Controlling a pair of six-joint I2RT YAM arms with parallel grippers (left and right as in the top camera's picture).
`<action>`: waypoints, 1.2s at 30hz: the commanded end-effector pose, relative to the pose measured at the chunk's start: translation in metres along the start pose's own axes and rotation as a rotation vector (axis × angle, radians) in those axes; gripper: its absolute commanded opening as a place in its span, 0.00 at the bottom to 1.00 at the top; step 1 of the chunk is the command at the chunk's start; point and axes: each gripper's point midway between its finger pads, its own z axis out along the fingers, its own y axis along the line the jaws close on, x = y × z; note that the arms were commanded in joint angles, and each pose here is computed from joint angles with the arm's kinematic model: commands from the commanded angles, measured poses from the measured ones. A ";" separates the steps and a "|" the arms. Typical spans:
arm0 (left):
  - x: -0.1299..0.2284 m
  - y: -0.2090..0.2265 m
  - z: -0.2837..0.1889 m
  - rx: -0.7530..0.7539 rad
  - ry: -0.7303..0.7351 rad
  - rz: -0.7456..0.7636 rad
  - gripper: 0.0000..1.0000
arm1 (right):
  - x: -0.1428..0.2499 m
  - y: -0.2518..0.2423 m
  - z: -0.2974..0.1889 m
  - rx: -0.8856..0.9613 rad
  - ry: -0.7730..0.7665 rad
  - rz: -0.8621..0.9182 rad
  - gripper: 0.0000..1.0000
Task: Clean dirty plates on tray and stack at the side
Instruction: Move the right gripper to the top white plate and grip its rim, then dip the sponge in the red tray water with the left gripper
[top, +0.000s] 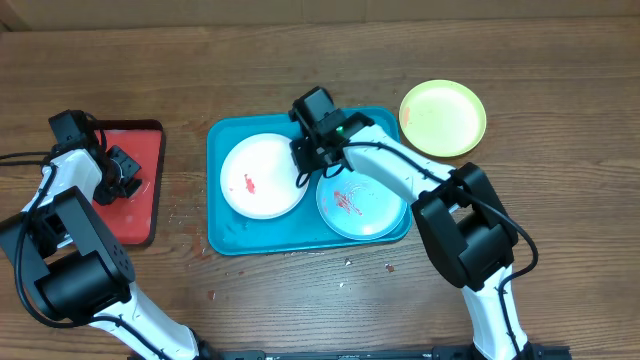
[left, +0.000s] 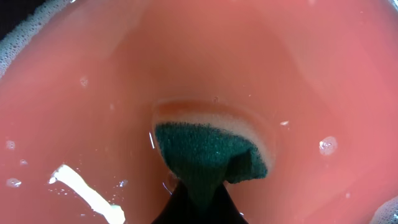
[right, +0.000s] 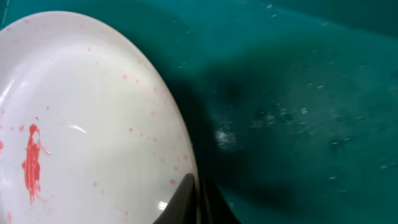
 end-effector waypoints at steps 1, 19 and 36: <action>0.014 0.027 0.020 -0.093 0.055 0.004 0.04 | 0.007 -0.002 -0.003 0.035 0.002 0.043 0.04; -0.032 0.013 -0.061 -0.029 -0.119 0.029 0.04 | 0.014 -0.007 0.005 0.051 0.018 0.075 0.04; -0.023 0.012 -0.052 -0.018 -0.092 0.092 0.04 | 0.011 -0.005 0.007 0.042 0.003 0.072 0.04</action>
